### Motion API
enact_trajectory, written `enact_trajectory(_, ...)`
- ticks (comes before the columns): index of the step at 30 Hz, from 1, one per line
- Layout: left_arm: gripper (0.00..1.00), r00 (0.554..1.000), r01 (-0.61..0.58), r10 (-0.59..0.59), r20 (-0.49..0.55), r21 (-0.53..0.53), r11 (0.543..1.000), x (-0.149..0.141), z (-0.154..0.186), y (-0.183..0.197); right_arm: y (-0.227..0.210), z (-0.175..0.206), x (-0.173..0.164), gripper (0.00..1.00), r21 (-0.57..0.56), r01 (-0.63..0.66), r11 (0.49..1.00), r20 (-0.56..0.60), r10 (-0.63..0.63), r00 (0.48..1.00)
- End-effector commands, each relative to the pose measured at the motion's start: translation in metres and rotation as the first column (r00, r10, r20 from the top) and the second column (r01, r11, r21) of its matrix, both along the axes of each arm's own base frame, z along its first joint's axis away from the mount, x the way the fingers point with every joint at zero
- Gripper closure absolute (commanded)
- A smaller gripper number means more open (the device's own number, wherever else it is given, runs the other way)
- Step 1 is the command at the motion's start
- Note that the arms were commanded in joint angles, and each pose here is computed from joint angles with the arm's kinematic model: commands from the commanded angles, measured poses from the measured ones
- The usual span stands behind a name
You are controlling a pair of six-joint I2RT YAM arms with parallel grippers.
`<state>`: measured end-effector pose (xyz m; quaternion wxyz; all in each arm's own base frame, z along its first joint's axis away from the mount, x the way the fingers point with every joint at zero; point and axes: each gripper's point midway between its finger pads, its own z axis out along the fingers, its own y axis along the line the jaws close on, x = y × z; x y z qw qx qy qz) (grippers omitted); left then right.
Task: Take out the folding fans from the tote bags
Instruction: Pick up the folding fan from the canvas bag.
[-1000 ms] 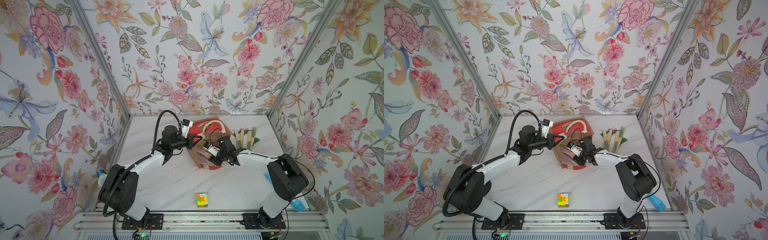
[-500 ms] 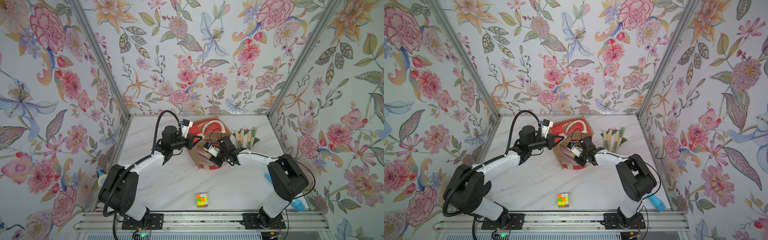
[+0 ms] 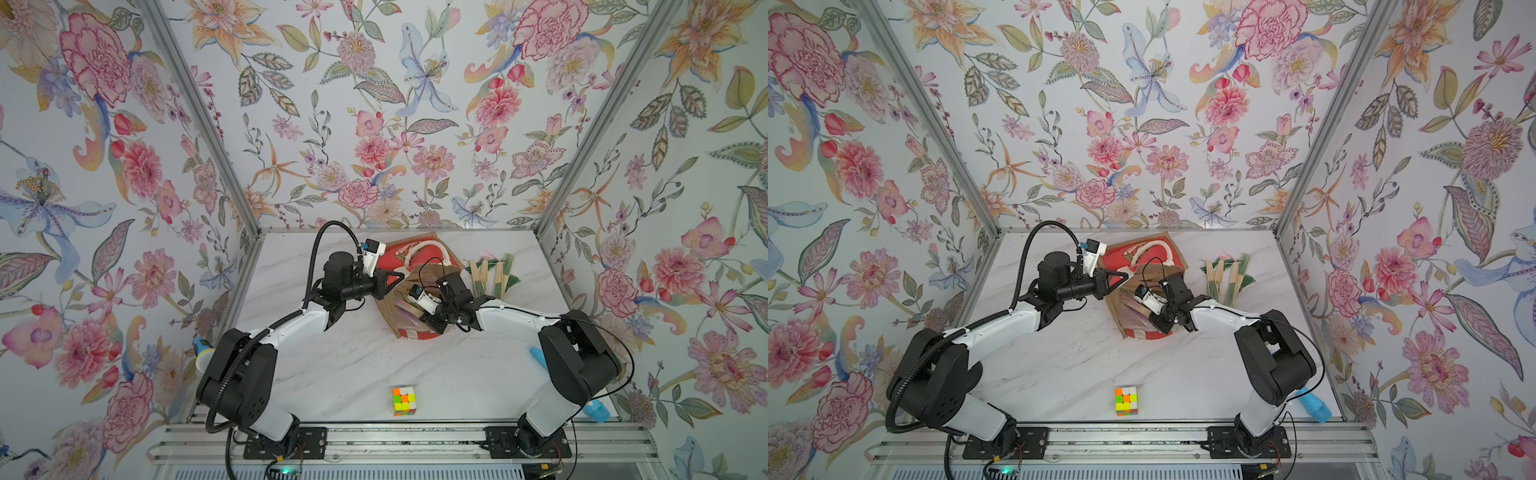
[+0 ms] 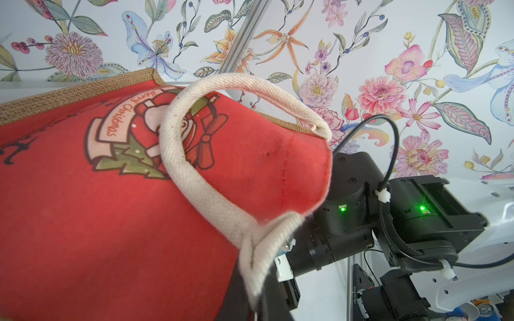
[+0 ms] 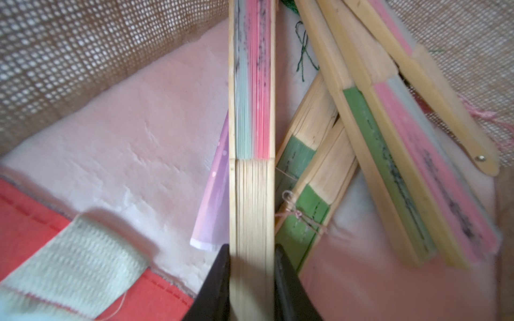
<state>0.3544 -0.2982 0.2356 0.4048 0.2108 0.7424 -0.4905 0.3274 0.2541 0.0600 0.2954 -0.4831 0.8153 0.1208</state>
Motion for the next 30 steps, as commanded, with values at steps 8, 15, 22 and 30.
enact_trajectory(8, 1.0, 0.999, -0.005, 0.004, -0.038, -0.002, 1.0, -0.002, -0.005, 0.004, -0.002, 0.025, -0.01, 0.76, 0.076, 0.012, 0.997, 0.019, -0.013, 1.0)
enact_trajectory(15, 1.0, 0.999, -0.005, 0.005, -0.035, -0.009, 1.0, -0.002, -0.003, 0.004, -0.004, 0.045, -0.015, 0.77, 0.111, 0.051, 0.993, 0.008, -0.053, 0.999)
enact_trajectory(22, 1.0, 0.999, -0.015, 0.014, -0.034, -0.015, 1.0, 0.0, -0.002, 0.005, -0.013, 0.056, -0.036, 0.78, 0.129, 0.142, 0.981, -0.07, -0.134, 0.989)
enact_trajectory(30, 1.0, 0.999, -0.019, 0.018, -0.03, -0.015, 1.0, 0.003, 0.003, 0.005, -0.028, 0.066, -0.076, 0.8, 0.135, 0.264, 0.955, -0.198, -0.235, 0.952)
